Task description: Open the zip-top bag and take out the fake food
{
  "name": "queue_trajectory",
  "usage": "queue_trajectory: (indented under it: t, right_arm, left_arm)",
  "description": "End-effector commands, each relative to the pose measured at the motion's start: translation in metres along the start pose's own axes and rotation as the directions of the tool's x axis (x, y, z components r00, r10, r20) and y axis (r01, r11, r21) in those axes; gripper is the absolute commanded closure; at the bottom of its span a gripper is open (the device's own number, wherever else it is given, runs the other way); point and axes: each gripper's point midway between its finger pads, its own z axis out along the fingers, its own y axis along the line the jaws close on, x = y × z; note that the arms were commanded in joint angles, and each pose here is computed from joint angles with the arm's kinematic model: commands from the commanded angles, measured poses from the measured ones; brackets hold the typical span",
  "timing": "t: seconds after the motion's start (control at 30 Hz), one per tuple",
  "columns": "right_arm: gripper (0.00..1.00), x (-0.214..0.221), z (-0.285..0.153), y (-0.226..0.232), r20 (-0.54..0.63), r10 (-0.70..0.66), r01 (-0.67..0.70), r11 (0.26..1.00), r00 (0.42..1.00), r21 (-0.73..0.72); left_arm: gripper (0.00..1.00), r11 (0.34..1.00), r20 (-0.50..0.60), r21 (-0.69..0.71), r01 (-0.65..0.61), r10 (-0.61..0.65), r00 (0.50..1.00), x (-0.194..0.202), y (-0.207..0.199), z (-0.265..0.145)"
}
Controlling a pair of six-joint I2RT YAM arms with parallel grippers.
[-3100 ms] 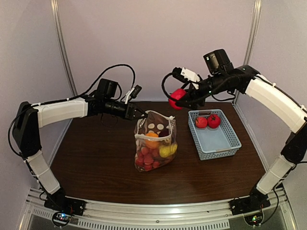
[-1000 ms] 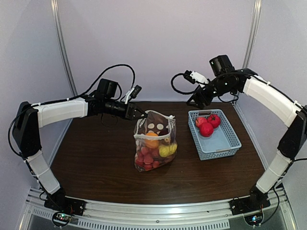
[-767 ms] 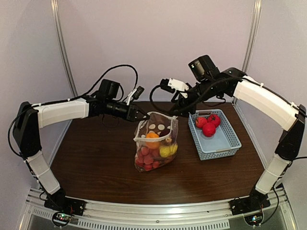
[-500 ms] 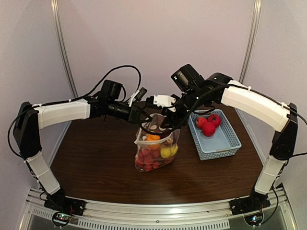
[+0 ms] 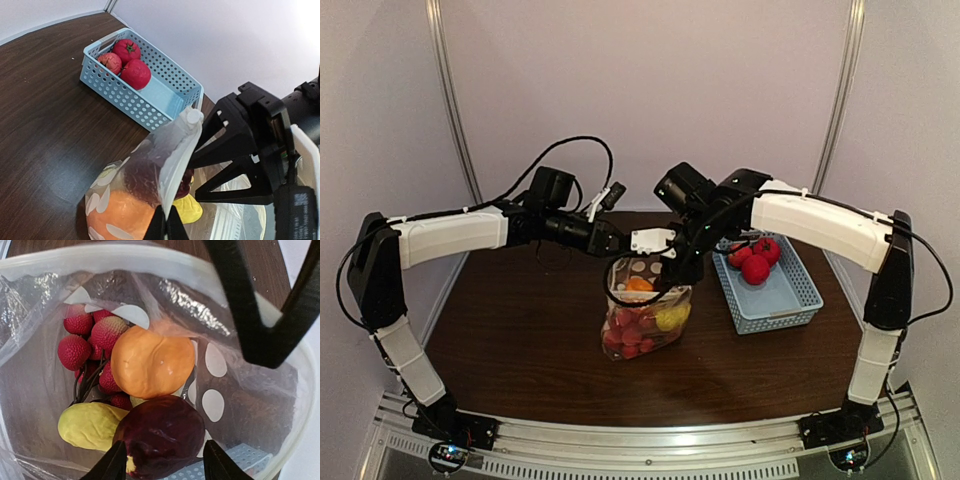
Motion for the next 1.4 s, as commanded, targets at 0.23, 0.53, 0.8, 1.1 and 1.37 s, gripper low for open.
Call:
queue_trajectory:
  t: [0.23, 0.53, 0.8, 1.1, 1.37]
  right_arm:
    - [0.3, 0.026, 0.018, 0.0, -0.17, 0.057, -0.047, 0.997, 0.984, 0.06]
    - [0.21, 0.048, 0.051, -0.006, -0.248, 0.125, -0.091, 0.986, 0.961, 0.142]
    - [0.47, 0.03, 0.047, -0.01, -0.164, 0.139, -0.116, 0.983, 0.977, 0.14]
    - [0.52, -0.014, -0.011, 0.016, 0.082, 0.093, -0.09, 0.995, 0.992, -0.036]
    - [0.51, -0.021, -0.033, 0.052, 0.167, 0.069, -0.033, 0.977, 0.984, -0.212]
  left_arm:
    - [1.0, 0.999, -0.002, -0.021, 0.035, -0.035, 0.999, 0.006, 0.013, 0.009]
    - [1.0, 0.999, -0.007, -0.024, 0.043, -0.043, 0.999, 0.009, 0.015, 0.011]
    - [1.0, 0.999, -0.006, -0.028, 0.042, -0.042, 0.999, 0.008, 0.016, 0.011]
    - [1.0, 0.998, -0.002, -0.059, 0.023, -0.023, 1.0, 0.005, 0.018, 0.008]
    - [1.0, 0.996, 0.0, -0.084, -0.034, 0.035, 0.999, -0.001, 0.017, 0.004]
